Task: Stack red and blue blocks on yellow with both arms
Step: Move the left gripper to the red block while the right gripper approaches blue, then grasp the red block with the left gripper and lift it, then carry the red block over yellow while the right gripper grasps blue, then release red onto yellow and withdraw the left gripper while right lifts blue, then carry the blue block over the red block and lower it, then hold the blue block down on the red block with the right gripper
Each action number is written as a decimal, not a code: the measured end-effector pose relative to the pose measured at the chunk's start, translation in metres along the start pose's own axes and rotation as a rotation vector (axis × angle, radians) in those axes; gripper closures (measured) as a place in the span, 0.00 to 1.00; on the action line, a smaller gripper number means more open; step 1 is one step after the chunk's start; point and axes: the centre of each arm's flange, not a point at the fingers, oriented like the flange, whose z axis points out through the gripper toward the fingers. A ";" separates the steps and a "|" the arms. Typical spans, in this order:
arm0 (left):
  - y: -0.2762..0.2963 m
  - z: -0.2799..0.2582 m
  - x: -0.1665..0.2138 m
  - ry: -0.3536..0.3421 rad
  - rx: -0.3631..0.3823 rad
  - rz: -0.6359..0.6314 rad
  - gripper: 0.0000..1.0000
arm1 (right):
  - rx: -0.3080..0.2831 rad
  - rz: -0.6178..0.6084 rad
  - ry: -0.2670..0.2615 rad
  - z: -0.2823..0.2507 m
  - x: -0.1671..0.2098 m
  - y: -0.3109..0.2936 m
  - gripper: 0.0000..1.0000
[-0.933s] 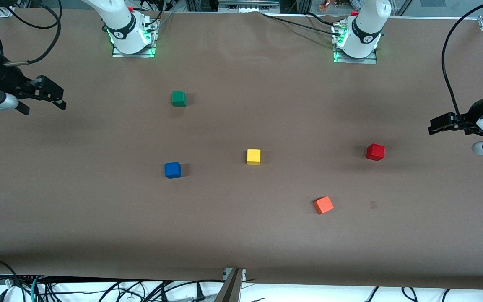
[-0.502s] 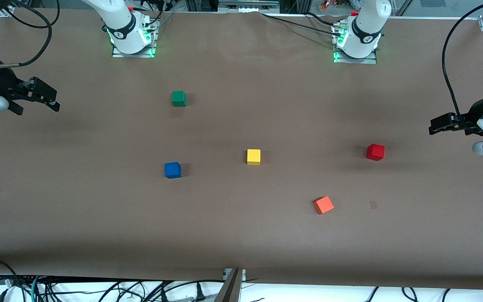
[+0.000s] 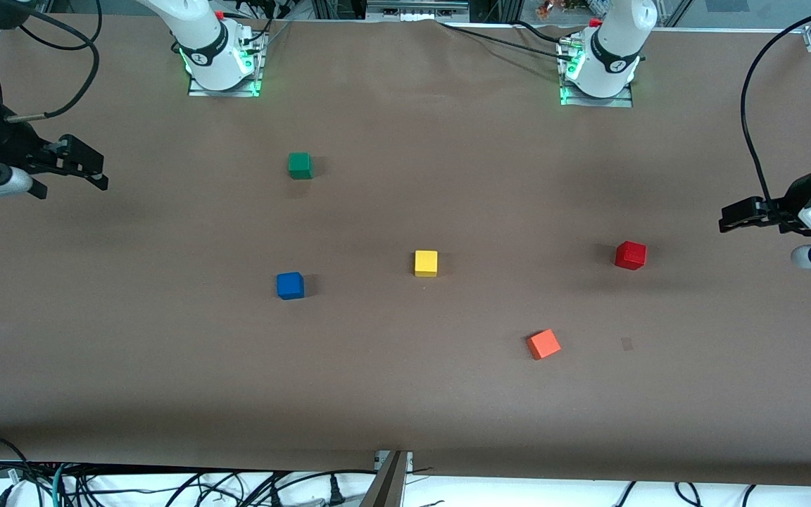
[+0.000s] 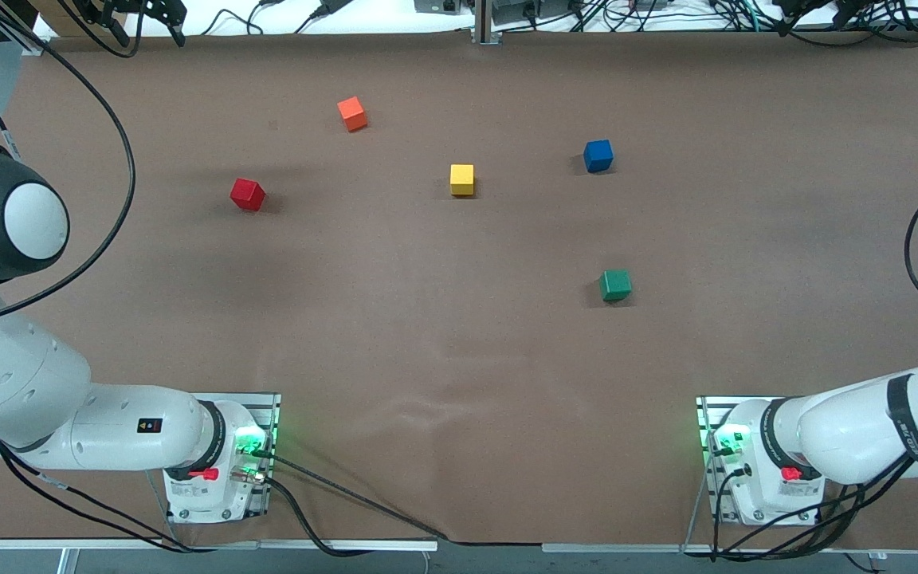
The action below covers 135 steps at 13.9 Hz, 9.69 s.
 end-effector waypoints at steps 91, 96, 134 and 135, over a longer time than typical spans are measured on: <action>0.021 -0.009 0.053 0.062 -0.019 -0.136 0.00 | 0.100 0.385 -0.059 0.252 0.084 -0.455 0.44; 0.020 -0.016 0.046 0.054 -0.020 -0.135 0.00 | 0.078 0.387 -0.011 0.265 0.079 -0.491 0.44; 0.024 -0.004 -0.019 0.035 -0.013 -0.030 0.00 | 0.050 0.344 0.124 0.289 0.098 -0.496 0.01; 0.025 -0.004 -0.019 0.035 -0.013 -0.029 0.00 | 0.052 0.344 0.125 0.285 0.098 -0.497 0.01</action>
